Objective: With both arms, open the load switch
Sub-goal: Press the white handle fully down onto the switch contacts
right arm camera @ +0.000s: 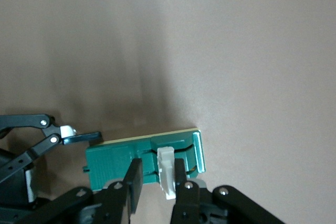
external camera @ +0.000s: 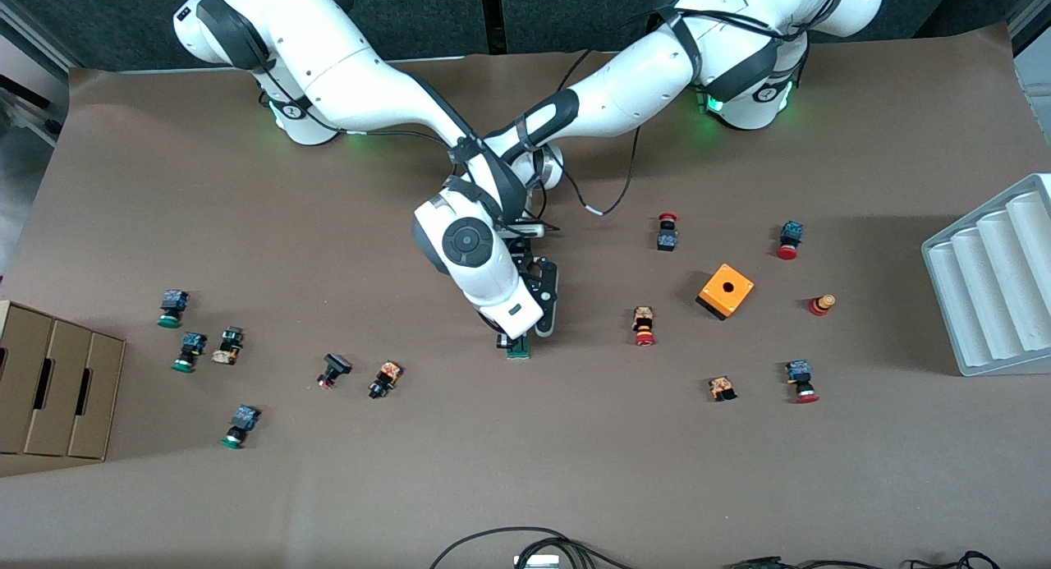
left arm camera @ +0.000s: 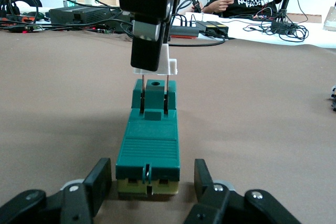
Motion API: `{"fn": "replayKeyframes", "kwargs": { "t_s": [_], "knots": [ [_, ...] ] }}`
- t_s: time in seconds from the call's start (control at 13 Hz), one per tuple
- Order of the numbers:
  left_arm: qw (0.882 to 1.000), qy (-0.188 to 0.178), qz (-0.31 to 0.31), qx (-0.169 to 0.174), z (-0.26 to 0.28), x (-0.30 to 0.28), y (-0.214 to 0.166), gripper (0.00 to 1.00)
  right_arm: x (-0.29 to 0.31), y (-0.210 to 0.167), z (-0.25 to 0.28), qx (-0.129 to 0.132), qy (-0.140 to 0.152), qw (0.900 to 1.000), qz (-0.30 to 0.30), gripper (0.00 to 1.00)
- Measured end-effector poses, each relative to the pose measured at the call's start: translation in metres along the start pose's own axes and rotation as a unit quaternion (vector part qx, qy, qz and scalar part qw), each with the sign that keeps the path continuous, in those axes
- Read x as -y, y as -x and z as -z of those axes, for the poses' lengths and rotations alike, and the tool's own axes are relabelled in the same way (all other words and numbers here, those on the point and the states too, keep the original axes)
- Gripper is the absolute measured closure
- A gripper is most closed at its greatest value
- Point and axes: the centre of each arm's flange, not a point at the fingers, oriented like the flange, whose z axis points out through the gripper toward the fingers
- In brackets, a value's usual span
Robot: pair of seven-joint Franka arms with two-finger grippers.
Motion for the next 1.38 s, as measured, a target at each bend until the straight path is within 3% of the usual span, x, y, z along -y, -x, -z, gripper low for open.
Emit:
{"fn": "replayKeyframes", "kwargs": {
  "t_s": [1.38],
  "knots": [
    [1.0,0.0,0.0,0.0,0.0,0.0,0.0001,0.29,0.0107,0.0027,0.0012,0.009,-0.015,1.0,0.002,0.69]
  ]
}}
